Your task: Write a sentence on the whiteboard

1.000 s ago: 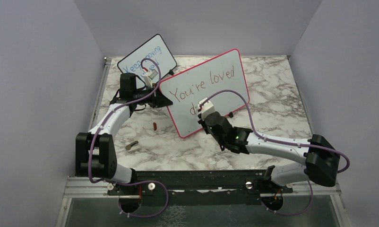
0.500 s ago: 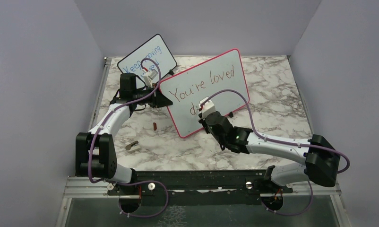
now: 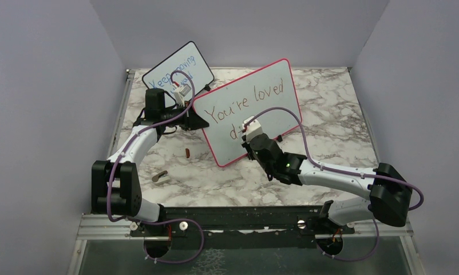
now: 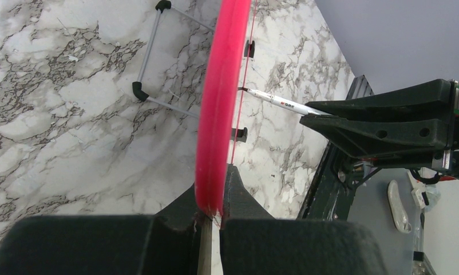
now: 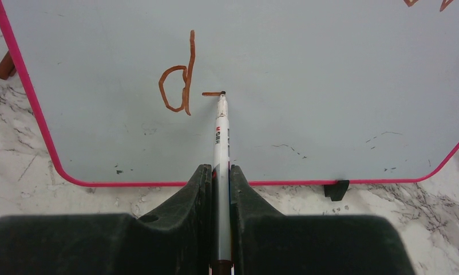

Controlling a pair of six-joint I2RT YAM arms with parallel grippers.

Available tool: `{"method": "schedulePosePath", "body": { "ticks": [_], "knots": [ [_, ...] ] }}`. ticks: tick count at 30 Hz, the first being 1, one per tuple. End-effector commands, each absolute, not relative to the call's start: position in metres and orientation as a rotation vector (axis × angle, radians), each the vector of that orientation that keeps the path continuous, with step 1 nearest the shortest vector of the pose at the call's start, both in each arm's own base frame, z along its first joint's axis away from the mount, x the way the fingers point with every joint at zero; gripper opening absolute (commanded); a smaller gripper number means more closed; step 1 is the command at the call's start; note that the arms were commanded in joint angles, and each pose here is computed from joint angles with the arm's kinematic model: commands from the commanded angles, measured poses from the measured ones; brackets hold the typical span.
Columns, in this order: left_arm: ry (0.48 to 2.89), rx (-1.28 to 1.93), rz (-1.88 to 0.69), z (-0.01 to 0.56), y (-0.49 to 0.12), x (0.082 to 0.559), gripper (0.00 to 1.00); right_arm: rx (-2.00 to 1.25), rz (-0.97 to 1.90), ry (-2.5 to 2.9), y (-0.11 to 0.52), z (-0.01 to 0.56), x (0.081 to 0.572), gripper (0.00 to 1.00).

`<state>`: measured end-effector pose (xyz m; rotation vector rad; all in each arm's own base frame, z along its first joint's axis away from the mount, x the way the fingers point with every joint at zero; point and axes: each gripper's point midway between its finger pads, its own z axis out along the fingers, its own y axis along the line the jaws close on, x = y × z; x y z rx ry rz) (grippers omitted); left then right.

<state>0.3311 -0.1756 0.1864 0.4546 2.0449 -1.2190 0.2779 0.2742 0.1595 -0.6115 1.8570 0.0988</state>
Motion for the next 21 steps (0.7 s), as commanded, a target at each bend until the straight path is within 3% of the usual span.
{"method": "schedulePosePath", "body": {
  "ticks": [1, 21],
  "knots": [
    [2.151, 0.364, -1.108, 0.164, -0.162, 0.338, 0.00, -0.546, 0.082, 1.816, 0.269, 0.175, 0.289, 0.00],
    [2.151, 0.364, -1.108, 0.164, -0.162, 0.339, 0.00, -0.637, 0.174, 1.765, 0.294, 0.189, 0.288, 0.01]
  ]
}}
